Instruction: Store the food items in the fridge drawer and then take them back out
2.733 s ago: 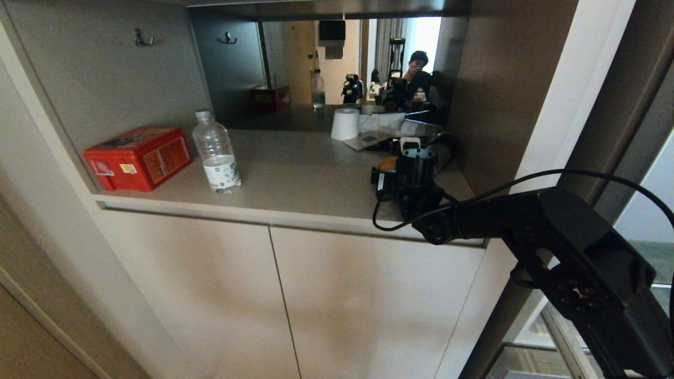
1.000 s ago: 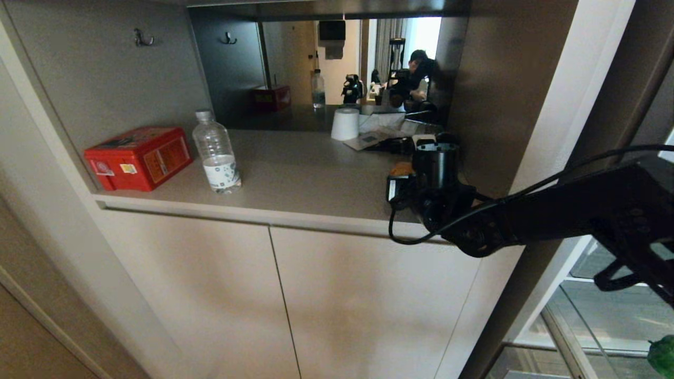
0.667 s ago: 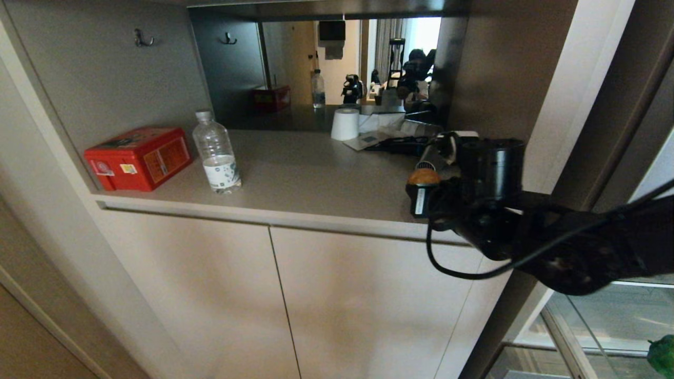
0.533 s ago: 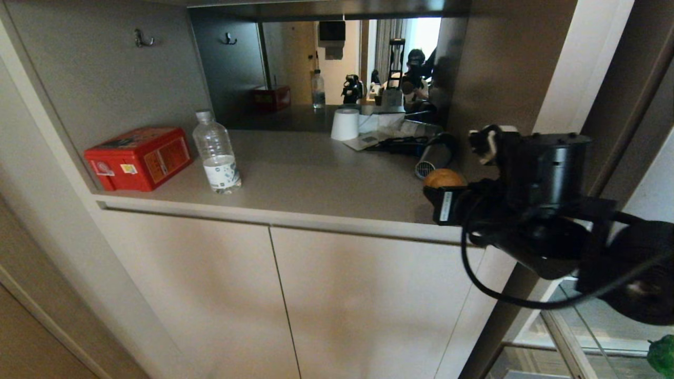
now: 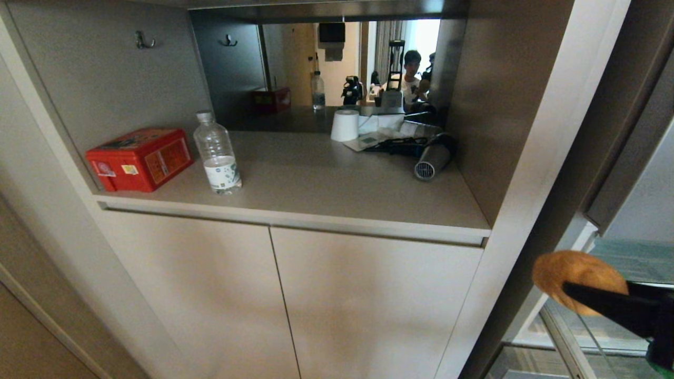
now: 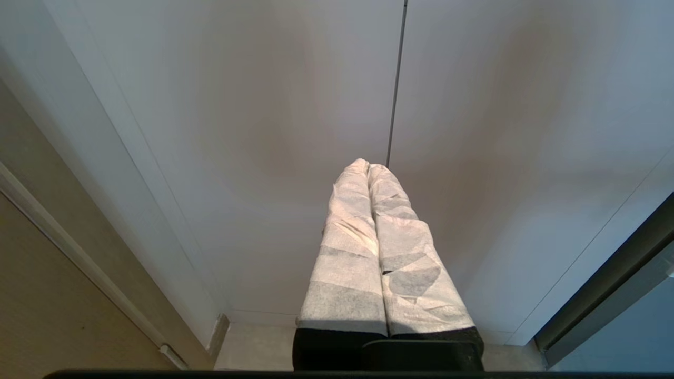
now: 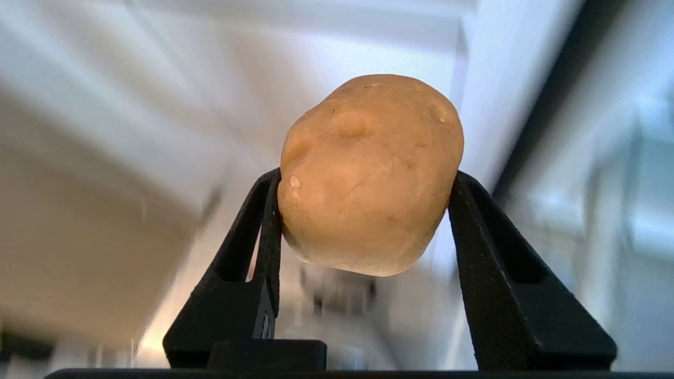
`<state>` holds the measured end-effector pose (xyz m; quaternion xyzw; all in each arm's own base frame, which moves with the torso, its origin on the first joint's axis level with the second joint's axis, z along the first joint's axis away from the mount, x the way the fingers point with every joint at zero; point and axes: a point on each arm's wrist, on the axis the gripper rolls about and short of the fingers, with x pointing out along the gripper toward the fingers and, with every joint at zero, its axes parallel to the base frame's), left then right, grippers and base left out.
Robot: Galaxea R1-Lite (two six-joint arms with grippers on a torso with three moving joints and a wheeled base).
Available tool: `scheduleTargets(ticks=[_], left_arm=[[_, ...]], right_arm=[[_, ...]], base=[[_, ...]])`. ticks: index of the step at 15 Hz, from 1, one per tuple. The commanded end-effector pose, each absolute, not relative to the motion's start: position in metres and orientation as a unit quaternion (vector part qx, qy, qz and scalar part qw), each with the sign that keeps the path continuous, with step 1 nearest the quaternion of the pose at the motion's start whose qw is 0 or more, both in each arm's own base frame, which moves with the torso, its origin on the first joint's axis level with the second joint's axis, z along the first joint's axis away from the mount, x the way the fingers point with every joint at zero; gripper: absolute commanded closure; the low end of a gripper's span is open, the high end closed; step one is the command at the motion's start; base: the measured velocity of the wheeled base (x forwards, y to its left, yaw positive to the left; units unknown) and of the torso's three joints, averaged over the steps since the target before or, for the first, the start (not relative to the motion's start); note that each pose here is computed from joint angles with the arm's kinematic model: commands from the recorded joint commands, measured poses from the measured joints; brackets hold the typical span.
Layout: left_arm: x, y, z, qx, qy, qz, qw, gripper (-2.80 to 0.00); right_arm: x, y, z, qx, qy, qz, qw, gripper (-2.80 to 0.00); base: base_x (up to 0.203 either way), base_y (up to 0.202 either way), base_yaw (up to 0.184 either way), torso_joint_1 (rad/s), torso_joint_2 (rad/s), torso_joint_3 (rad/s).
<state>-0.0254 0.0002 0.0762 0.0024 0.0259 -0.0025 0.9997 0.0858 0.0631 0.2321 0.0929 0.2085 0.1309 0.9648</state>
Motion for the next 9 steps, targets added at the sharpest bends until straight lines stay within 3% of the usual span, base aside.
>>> scheduleTargets(ticks=[1,5,9], left_arm=[[-0.025,0.000,0.076,0.002,0.027,-0.002,1.000,0.00],[-0.025,0.000,0.076,0.003,0.027,-0.002,1.000,0.00],[-0.025,0.000,0.076,0.002,0.027,-0.002,1.000,0.00]], right_arm=[[0.045,0.029,0.220,0.097,0.245,0.120,0.957,0.00],[0.036,0.013,0.212,0.129,0.278,0.018,0.952,0.00],[0.066,0.009,0.204,0.119,0.314,-0.149,0.930,0.00]], base=[[0.000,0.000,0.000,0.000,0.00,0.000],[0.000,0.000,0.000,0.000,0.00,0.000],[0.000,0.000,0.000,0.000,0.00,0.000]])
